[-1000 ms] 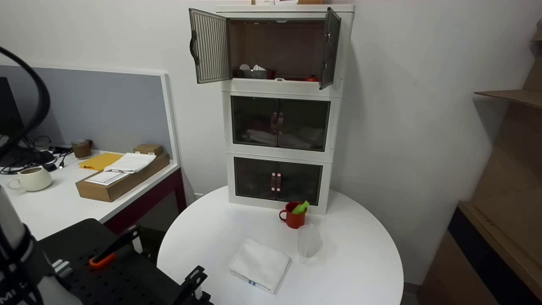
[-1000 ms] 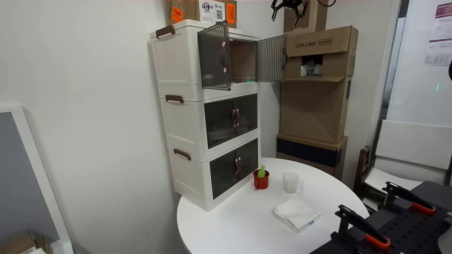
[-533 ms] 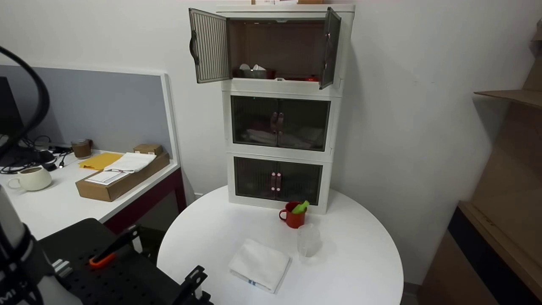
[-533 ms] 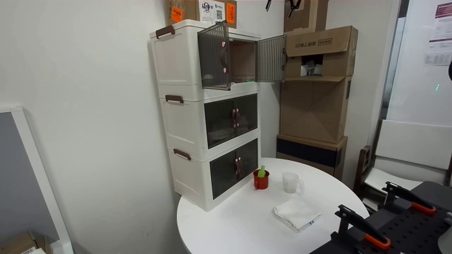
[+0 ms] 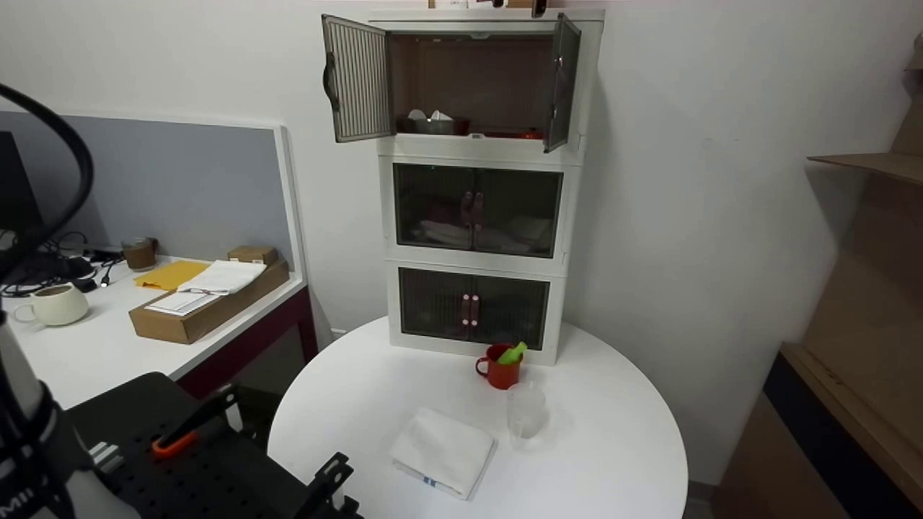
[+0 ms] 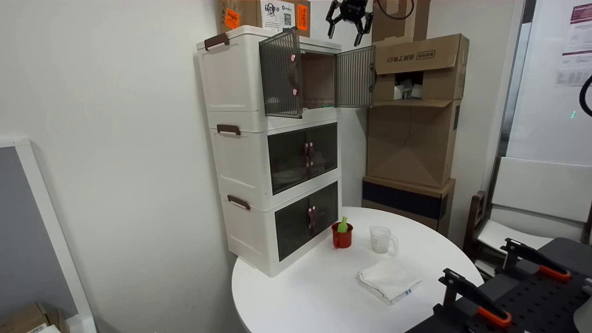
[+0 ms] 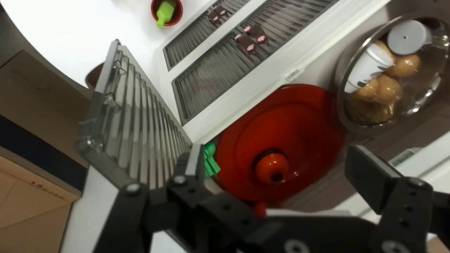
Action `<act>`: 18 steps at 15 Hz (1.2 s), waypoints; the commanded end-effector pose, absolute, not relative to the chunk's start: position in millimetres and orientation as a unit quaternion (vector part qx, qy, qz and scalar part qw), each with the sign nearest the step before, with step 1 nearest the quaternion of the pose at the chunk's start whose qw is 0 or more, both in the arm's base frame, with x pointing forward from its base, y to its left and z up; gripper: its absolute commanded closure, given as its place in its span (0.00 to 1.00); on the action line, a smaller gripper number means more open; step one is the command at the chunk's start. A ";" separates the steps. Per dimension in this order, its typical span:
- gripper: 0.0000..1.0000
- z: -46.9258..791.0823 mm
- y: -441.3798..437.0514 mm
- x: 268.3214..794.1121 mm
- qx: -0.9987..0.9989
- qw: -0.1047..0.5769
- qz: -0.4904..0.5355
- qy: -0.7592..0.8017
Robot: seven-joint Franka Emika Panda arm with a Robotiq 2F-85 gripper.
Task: Open the two doors of the topmost shelf
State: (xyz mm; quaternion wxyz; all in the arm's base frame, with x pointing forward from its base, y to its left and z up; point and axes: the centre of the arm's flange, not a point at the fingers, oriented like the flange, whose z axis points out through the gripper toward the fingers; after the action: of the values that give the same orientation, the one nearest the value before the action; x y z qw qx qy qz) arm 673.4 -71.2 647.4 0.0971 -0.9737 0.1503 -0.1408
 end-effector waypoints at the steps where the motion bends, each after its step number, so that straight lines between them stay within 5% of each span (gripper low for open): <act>1: 0.00 626.9 -83.3 704.3 -0.986 0.042 -0.102 0.128; 9: 0.00 587.0 -145.2 705.1 -0.981 -0.025 -0.083 0.173; 18: 0.00 594.3 -113.1 679.1 -0.985 0.056 -0.097 0.129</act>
State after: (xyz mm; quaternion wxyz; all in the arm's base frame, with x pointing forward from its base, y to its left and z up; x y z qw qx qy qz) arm 692.5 -142.9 590.0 0.0148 -0.9794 0.1780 -0.0937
